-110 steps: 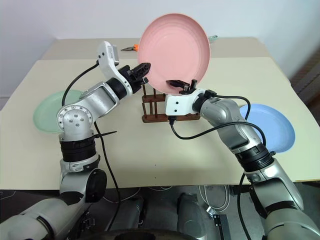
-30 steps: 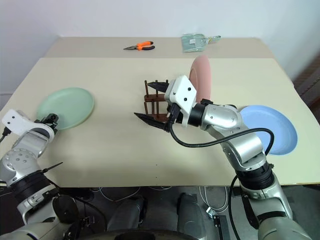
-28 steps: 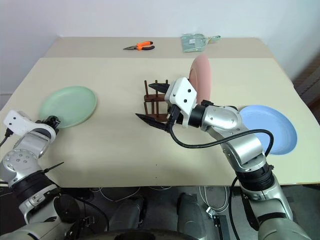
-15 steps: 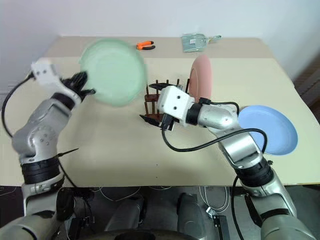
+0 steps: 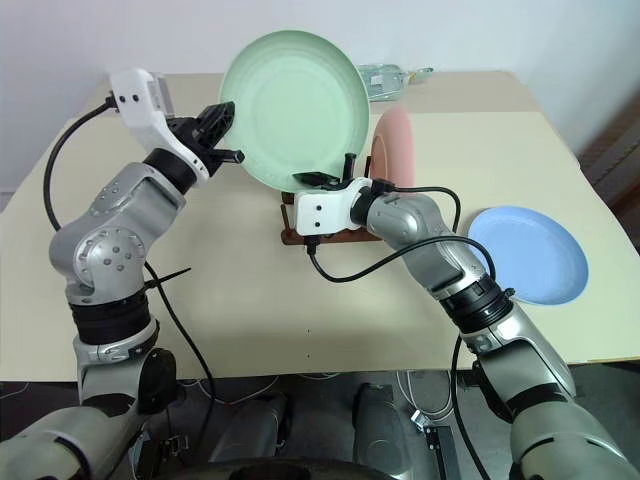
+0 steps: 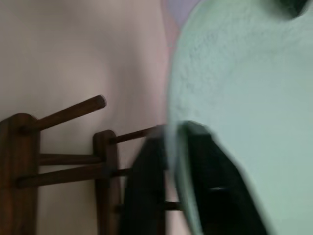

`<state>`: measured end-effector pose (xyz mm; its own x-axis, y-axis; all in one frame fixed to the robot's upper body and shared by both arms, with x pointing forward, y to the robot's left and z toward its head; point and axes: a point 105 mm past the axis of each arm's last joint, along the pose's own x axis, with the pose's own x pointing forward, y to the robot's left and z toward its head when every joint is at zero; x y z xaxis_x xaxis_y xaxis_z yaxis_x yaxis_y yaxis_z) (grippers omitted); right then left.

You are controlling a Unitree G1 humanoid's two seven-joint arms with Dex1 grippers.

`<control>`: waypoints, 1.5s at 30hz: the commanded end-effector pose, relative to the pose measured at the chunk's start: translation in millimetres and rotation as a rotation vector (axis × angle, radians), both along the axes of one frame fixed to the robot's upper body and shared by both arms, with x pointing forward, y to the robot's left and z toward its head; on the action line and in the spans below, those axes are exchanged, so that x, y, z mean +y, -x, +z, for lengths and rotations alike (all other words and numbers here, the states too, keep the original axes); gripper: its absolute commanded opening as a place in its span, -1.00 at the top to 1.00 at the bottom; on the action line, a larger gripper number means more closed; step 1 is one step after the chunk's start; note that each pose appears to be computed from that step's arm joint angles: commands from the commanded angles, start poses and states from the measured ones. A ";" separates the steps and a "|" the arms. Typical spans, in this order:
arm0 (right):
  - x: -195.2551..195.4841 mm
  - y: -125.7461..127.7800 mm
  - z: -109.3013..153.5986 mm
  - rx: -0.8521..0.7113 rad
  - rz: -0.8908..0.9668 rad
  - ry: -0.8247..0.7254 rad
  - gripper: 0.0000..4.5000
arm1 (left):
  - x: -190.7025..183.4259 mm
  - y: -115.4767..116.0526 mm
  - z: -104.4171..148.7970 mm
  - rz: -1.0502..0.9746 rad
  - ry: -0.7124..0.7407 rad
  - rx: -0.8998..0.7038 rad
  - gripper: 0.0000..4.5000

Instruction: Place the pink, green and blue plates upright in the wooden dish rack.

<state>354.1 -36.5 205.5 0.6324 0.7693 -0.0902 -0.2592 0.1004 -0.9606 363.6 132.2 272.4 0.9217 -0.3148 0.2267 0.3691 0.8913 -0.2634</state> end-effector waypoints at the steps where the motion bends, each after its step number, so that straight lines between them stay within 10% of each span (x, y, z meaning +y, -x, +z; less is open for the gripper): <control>1: -4.2 -0.7 15.4 -0.085 -0.014 -0.022 1.00 | 5.2 10.3 30.1 -0.033 0.177 -0.094 0.54; 6: -2.2 6.5 30.4 -0.115 0.031 -0.072 1.00 | 48.7 7.4 52.9 0.081 0.436 -0.163 -0.58; 13: -15.2 38.3 72.4 0.200 0.199 -0.558 1.00 | 96.1 2.3 11.6 0.292 -0.099 -0.176 -0.58; 22: -36.8 60.3 90.4 0.816 0.346 -1.256 1.00 | 36.2 43.8 -117.2 -0.229 -0.415 0.057 -0.58; 37: -45.3 32.5 54.7 1.054 0.134 -1.335 1.00 | -2.2 91.7 -139.0 -0.595 -0.461 0.134 -0.58; 45: -48.8 26.3 65.0 0.886 0.101 -1.246 -0.48 | -12.7 97.0 -133.3 -0.634 -0.473 0.115 -0.60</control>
